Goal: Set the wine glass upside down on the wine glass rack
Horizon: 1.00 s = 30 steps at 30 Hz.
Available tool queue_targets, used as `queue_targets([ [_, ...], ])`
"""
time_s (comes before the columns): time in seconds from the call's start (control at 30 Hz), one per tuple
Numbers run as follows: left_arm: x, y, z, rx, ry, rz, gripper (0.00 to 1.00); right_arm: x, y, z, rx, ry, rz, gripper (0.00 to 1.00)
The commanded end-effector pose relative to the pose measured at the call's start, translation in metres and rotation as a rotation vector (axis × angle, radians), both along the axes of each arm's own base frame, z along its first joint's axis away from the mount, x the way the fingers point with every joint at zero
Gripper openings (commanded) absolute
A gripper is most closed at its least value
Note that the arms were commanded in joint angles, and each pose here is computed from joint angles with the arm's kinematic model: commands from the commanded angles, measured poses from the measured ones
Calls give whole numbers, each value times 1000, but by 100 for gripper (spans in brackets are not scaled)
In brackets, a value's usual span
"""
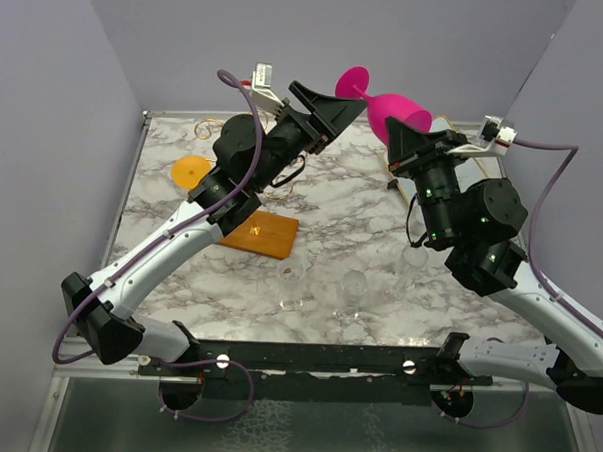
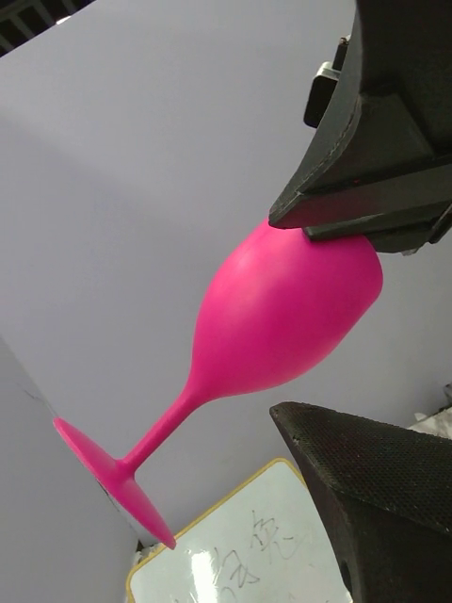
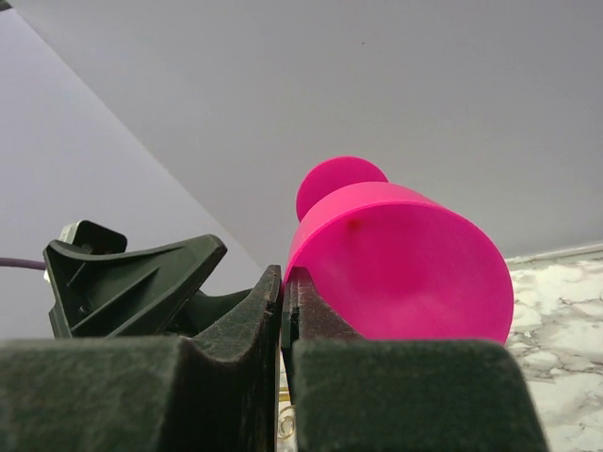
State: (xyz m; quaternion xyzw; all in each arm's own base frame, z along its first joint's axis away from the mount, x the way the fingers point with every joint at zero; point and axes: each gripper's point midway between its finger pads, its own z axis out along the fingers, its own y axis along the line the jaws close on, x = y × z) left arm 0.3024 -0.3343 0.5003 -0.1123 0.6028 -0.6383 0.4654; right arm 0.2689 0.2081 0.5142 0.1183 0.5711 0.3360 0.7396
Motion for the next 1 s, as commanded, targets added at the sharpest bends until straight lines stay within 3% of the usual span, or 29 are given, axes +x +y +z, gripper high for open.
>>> queue_targets([
  [0.0,12,9,16,-87,25,85,77,-10,5,28,65,-78,72,1],
  [0.3,30,15,15,-227,142,150,68,-32,22,40,54,-167,228,1],
  [0.6,30,45,48,-297,35,264,43,-44,27,30,71,-150,307,1],
  [0.97,32,58,58,-336,0,321,16,-49,34,18,77,-120,363,1],
])
